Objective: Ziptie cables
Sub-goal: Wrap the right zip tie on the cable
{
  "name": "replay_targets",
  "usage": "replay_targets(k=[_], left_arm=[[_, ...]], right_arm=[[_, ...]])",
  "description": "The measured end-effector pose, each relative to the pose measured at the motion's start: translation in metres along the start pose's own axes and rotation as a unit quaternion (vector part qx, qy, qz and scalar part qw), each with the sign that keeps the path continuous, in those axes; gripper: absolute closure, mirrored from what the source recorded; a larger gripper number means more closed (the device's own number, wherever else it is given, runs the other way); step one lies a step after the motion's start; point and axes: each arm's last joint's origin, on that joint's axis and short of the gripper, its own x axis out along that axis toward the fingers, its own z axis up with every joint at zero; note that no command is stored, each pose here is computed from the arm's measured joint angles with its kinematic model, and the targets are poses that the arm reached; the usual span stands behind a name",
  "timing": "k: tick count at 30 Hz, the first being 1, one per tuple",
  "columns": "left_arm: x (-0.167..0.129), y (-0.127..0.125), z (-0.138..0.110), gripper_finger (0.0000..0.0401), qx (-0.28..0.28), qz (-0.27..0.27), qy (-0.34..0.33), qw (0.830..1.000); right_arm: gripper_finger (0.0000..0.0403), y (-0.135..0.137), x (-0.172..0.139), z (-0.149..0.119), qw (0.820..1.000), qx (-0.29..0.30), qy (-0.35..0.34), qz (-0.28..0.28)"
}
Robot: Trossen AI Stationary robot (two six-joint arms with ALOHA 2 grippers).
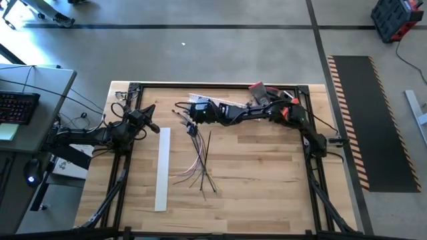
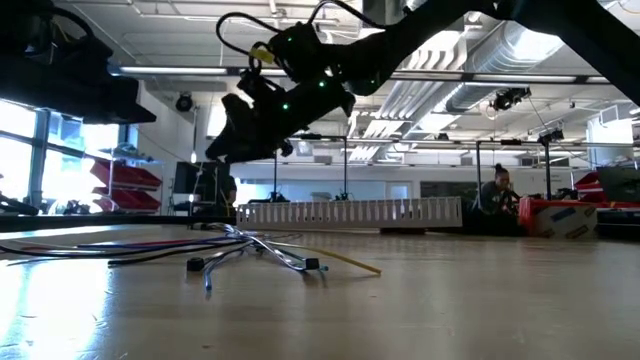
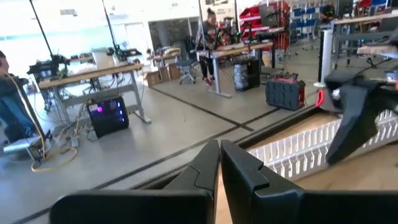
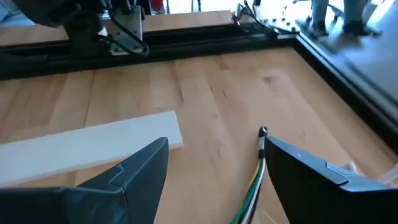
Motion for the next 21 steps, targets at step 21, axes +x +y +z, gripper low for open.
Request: replay_targets(k=[21], left_arm=[[0.0, -0.001, 0.001, 0.0401, 0.01, -0.024, -0.005, 1.0]], right_arm=[[0.0151, -0.043, 0.086, -0.014, 0.992, 0.058, 0.106, -0.042]])
